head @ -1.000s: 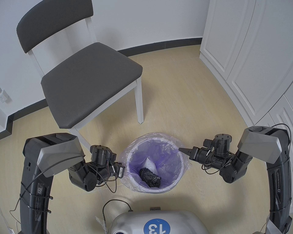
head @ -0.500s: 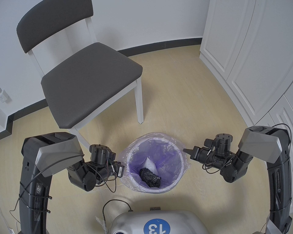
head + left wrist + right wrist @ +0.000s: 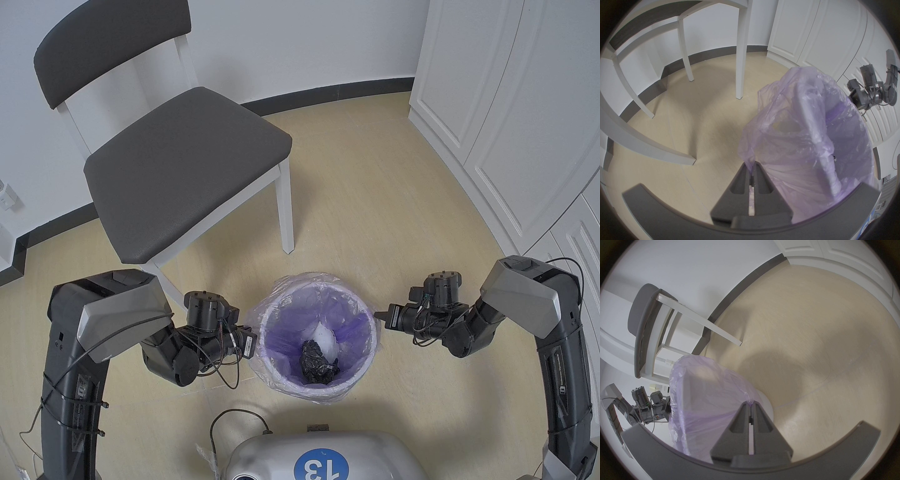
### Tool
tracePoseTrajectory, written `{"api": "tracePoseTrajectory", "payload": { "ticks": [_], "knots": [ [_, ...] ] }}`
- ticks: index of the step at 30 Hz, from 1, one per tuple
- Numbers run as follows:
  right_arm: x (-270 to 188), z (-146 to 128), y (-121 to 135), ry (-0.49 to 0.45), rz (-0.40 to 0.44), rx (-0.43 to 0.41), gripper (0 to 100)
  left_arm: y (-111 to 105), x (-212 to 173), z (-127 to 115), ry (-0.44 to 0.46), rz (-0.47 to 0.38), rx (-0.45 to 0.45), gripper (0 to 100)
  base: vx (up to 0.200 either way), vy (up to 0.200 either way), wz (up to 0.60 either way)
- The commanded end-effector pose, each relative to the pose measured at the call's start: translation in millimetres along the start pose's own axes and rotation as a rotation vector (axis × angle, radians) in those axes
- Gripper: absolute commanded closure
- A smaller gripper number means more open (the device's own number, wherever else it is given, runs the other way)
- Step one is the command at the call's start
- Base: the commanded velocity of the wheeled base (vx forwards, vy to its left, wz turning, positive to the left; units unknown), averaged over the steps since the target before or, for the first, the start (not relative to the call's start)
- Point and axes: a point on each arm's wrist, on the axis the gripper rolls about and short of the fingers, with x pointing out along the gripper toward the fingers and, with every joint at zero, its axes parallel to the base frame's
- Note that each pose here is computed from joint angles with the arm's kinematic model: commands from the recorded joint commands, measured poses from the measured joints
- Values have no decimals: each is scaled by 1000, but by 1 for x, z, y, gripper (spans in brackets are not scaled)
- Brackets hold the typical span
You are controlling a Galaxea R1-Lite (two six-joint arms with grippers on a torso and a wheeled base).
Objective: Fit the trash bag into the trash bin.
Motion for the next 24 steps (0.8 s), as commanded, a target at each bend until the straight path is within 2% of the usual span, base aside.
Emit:
{"api": "tracePoseTrajectory", "payload": {
  "ticks": [1,4,12,24],
  "knots": [
    [5,0,-2,-3,3,-6,100,2,5,-9,20,-4,-1,100,0,0,0],
    [6,0,-2,-5,4,-15,100,2,12,-15,30,-3,3,100,0,0,0],
    [2,-2,-9,4,-13,-92,100,8,13,-12,10,9,-10,100,0,0,0],
    [0,-3,-12,48,-50,-102,100,13,14,-17,20,16,-23,100,0,0,0]
  ]
}}
